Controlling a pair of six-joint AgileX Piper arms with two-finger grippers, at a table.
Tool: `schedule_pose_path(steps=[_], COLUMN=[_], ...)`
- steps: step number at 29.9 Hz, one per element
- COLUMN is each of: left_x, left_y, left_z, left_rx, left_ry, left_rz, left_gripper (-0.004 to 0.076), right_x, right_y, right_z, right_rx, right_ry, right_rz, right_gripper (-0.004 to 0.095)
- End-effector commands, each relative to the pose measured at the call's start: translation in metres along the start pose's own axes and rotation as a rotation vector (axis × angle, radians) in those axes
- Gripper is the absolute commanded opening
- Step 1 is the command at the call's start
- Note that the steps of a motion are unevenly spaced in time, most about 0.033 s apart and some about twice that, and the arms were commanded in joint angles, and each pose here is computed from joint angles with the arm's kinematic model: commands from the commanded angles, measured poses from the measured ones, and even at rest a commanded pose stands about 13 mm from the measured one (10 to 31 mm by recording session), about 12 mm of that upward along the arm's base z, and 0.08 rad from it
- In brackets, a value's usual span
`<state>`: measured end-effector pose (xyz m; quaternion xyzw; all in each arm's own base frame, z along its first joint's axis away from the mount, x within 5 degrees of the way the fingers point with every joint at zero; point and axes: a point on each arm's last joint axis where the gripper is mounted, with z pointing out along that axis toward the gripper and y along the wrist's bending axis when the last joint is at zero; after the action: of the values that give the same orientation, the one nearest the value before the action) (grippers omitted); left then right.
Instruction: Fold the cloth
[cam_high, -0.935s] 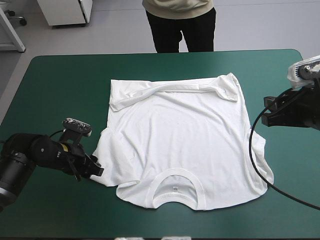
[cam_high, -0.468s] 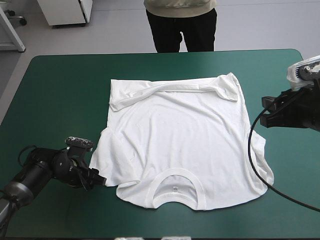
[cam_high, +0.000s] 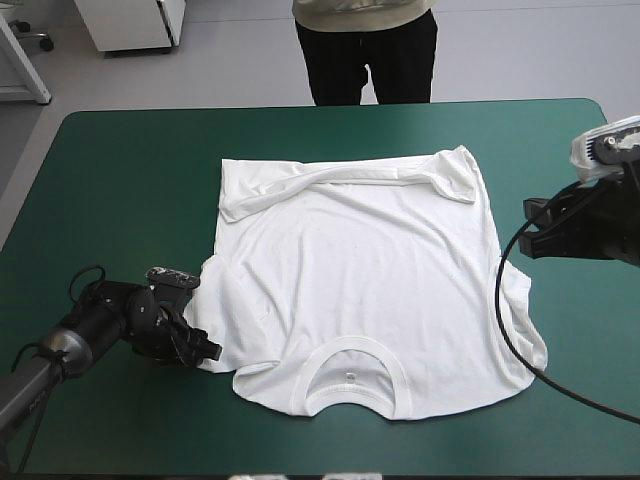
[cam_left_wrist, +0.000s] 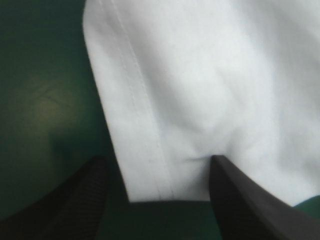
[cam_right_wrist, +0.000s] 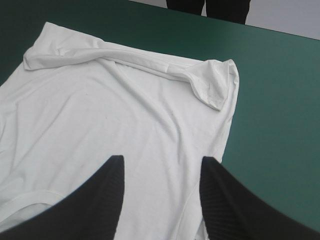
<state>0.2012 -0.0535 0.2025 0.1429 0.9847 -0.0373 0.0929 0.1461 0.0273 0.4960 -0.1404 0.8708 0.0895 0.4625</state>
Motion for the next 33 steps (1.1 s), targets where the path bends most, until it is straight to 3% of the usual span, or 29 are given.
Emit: schedule_pose_path(steps=[1,3,6,7,15,19,24,33], left_x=[-0.005,-0.006,-0.006,-0.007,-0.009,-0.009,-0.009,-0.009], left_y=[-0.008,-0.011,-0.012,-0.012,-0.012,-0.011,-0.011,-0.011], left_z=[0.003,0.002,0.002,0.002,0.002,0.002,0.002,0.002], left_rx=[0.083,0.114,0.129,0.129,0.123,0.121,0.121,0.122], left_ry=[-0.033,-0.040,-0.047,-0.053,-0.074,-0.080,-0.080,-0.076], left_rz=[-0.014,-0.002,0.029,0.039,0.050,0.071,0.073,0.073], left_gripper=[0.0401,0.0279,0.0021,-0.0006,-0.0009,-0.0009,-0.0009,-0.0009], right_x=[0.006,0.015,0.030,0.035,0.100,0.138,0.167,0.188], right_y=[-0.005,-0.009,-0.015,-0.017,-0.039,-0.038,-0.037,-0.042], right_z=[0.003,0.014,0.030,0.036,0.082,0.107,0.127,0.160], right_rx=[0.042,0.064,0.090,0.098,0.247,0.207,0.195,0.181], right_ry=[0.027,0.079,0.161,0.190,0.485,0.576,0.579,0.608], right_rz=[-0.002,0.019,0.046,0.059,0.054,0.086,0.117,0.138], right_gripper=[0.0445,0.0445,0.0445,0.0445,0.0450,0.0525,0.0616,0.0618])
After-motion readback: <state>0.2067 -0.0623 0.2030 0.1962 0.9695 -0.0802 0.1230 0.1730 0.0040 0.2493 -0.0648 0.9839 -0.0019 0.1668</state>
